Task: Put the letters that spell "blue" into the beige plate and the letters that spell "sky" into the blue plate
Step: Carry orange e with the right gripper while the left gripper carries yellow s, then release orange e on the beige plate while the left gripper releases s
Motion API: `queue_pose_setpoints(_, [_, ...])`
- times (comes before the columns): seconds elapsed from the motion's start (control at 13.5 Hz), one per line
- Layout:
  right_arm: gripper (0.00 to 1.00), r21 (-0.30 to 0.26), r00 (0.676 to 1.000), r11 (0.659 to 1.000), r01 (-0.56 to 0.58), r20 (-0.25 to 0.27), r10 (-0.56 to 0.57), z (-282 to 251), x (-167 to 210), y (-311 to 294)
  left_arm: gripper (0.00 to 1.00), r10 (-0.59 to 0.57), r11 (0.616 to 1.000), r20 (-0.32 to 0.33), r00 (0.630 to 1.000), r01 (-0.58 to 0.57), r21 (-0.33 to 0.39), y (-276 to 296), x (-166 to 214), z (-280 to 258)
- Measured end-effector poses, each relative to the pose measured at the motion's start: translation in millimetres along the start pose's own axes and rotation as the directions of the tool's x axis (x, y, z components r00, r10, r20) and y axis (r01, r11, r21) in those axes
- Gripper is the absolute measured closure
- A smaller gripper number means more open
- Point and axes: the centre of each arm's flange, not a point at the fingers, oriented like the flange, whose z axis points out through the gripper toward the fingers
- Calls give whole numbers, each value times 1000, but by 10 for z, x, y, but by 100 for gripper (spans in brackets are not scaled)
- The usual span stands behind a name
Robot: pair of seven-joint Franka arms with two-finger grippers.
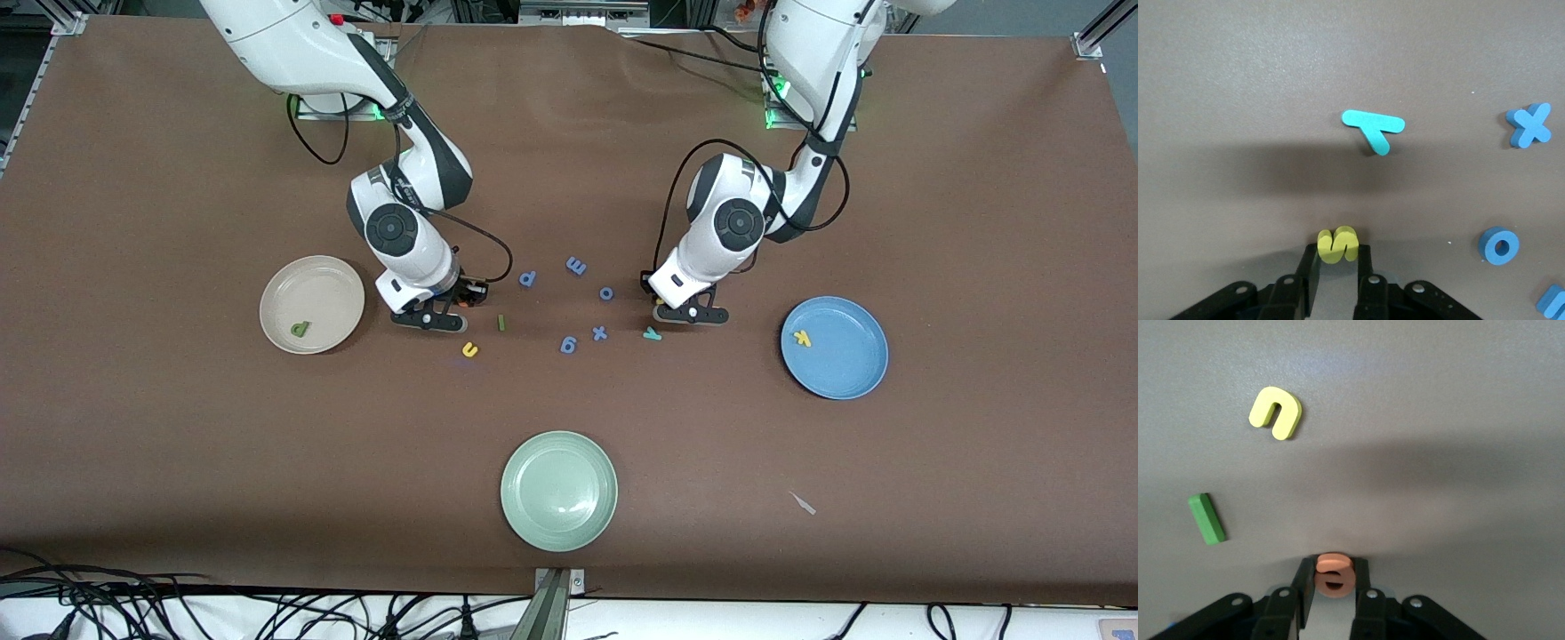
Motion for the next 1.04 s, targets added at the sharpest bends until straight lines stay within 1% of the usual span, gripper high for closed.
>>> queue_pose_setpoints(0.15, [71,-9,1000,1000,-3,2,3,-126,92,12,73,0,1000,-2,1000,0,-1,2,6,-5])
queue_pose_setpoints(0.3, [71,-46,999,999,26,29,-24,-412,268,91,73,-12,1000,-21,1000,12,-7,-65,91,-82])
queue_pose_setpoints(0.37, [71,-67,998,996,53,49,-50,-576,364,184,73,-11,1000,-31,999,10,-12,-200,196,-176])
queue_pose_setpoints(0.52, [71,-102,990,987,125,84,-117,-789,537,510,73,36,999,-27,999,-36,-25,-747,465,-440])
queue_pose_setpoints(0.67, [71,-130,976,973,191,131,-174,-855,705,952,73,116,992,4,993,-116,-50,-1587,680,-700])
queue_pose_setpoints(0.74, [71,-138,968,966,219,153,-198,-864,780,1165,73,150,987,7,989,-149,-63,-1934,732,-798])
queue_pose_setpoints(0.89, [71,-168,952,947,274,190,-242,-846,883,1531,73,188,980,1,982,-187,-73,-2276,769,-898])
queue_pose_setpoints(1.04, [71,-194,939,935,296,239,-248,-756,907,1787,73,245,968,9,969,-245,-50,-2423,774,-926])
